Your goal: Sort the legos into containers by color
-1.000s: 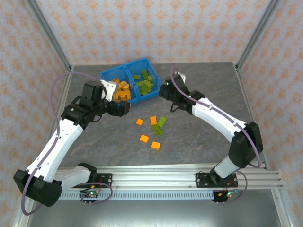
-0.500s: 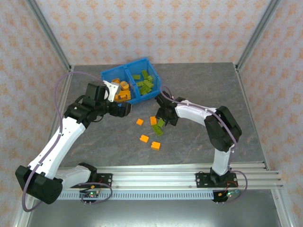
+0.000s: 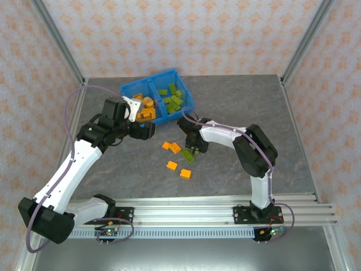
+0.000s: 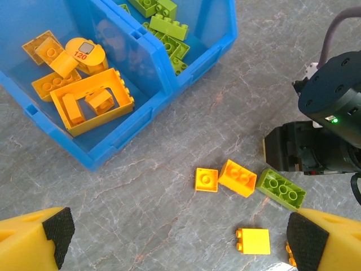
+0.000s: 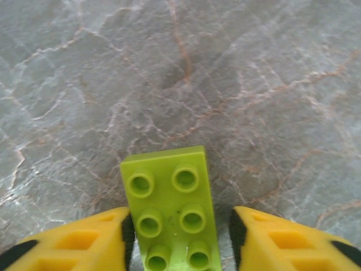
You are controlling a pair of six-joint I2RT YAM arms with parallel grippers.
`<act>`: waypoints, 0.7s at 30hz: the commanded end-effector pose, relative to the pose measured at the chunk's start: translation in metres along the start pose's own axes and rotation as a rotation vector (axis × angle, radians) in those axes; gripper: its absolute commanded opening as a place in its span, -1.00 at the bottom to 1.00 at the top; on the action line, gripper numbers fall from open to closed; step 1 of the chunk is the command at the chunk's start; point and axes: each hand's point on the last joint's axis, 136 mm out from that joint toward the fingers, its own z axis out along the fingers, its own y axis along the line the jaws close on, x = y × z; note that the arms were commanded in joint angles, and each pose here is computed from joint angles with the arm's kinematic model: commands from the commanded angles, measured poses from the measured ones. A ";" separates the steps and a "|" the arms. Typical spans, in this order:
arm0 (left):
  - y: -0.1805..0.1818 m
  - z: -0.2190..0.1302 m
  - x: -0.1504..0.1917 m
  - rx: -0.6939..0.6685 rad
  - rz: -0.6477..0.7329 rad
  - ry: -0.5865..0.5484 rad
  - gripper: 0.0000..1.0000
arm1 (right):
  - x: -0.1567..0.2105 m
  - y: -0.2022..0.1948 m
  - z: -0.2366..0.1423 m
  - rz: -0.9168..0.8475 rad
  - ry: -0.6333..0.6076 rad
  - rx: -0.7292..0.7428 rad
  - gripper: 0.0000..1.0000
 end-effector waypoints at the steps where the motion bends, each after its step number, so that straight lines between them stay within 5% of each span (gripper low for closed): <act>1: 0.006 0.001 0.008 -0.038 0.021 0.024 0.99 | 0.018 -0.038 0.011 -0.017 0.043 0.155 -0.18; 8: 0.007 -0.001 0.007 -0.042 0.021 0.017 0.99 | -0.003 -0.048 -0.014 -0.001 -0.049 0.114 -0.36; 14: 0.000 -0.006 0.004 -0.005 0.030 -0.012 0.99 | -0.066 -0.040 -0.089 -0.022 -0.300 -0.022 -0.35; 21: -0.006 -0.020 -0.003 0.024 0.049 -0.079 0.99 | -0.125 0.034 -0.168 -0.252 -0.537 -0.263 -0.33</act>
